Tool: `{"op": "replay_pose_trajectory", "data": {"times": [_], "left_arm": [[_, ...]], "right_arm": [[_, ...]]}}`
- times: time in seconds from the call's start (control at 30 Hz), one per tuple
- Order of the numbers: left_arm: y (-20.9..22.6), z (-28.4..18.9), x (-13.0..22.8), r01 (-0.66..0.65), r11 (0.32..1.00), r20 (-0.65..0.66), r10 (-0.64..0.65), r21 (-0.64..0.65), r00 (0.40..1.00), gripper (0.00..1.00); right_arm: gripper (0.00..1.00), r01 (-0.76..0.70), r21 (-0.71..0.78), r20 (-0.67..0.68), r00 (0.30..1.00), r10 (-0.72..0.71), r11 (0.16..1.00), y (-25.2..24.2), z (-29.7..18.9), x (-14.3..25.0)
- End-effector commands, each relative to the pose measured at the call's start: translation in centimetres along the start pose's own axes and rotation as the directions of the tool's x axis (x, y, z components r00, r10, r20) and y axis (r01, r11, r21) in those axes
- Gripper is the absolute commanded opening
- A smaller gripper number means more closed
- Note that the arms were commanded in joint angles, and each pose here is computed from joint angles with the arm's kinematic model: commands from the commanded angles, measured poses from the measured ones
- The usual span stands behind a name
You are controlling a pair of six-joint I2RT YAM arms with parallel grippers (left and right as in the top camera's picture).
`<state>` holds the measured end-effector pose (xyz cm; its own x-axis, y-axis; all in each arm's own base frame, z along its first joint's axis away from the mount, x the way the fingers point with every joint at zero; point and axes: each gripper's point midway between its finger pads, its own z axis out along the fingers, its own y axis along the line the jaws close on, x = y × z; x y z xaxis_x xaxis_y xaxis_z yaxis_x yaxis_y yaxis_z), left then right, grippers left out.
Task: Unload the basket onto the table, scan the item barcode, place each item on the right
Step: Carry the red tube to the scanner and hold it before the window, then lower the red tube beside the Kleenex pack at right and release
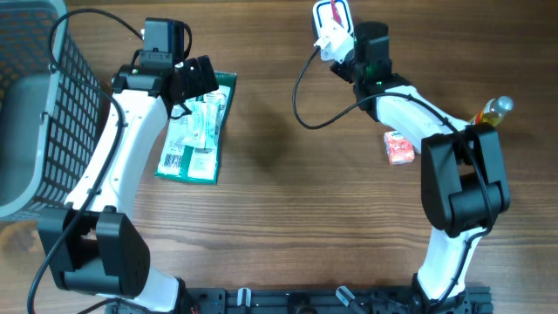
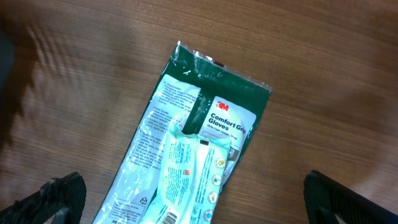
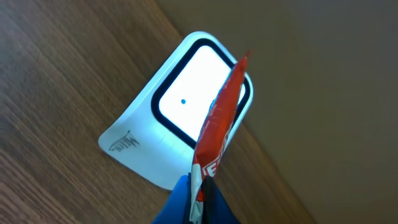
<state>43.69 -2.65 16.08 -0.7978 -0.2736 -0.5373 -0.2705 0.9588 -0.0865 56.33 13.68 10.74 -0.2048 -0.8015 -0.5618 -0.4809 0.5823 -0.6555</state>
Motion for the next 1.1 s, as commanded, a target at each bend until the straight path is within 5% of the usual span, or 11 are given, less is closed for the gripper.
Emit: {"op": "replay_pose_trajectory", "data": {"times": [0.0, 0.33, 0.5, 0.67, 0.77, 0.9, 1.07], "left_arm": [[0.2, 0.0, -0.3, -0.013, 1.000, 0.010, 0.013, -0.011, 1.000, 1.00], [0.3, 0.0, -0.3, -0.013, 1.000, 0.010, 0.013, -0.012, 1.000, 1.00], [0.3, 0.0, -0.3, -0.013, 1.000, 0.010, 0.013, -0.012, 1.000, 1.00], [0.2, 0.0, -0.3, -0.013, 1.000, 0.010, 0.013, -0.011, 1.000, 1.00], [0.3, 0.0, -0.3, -0.013, 1.000, 0.010, 0.013, -0.012, 1.000, 1.00], [0.3, 0.0, -0.3, -0.013, 1.000, 0.010, 0.013, -0.012, 1.000, 1.00], [0.3, 0.0, -0.3, -0.013, 1.000, 0.010, 0.013, -0.012, 1.000, 1.00]], "right_arm": [[0.04, 0.088, -0.013, 0.026, 0.996, -0.088, 0.996, -0.5, -1.0, -1.2], [0.04, 0.115, -0.079, 0.064, 0.992, -0.110, 0.990, 0.9, -1.1, -1.6], [0.04, 0.092, 0.009, 0.129, 0.987, -0.092, 0.996, -3.5, -5.3, -5.2], [0.04, -0.198, -0.039, 0.112, 0.973, 0.201, 0.979, -6.0, -12.3, -6.6], [0.04, -0.472, -0.142, -0.120, 0.881, 0.458, 0.870, -2.7, -15.5, -3.1], [0.05, -0.767, -0.052, -0.562, 0.552, 0.615, 0.640, 5.2, -17.7, 4.7], [0.05, -0.869, 0.146, -0.665, 0.268, 0.697, 0.473, 9.0, -18.4, 8.5]]}}
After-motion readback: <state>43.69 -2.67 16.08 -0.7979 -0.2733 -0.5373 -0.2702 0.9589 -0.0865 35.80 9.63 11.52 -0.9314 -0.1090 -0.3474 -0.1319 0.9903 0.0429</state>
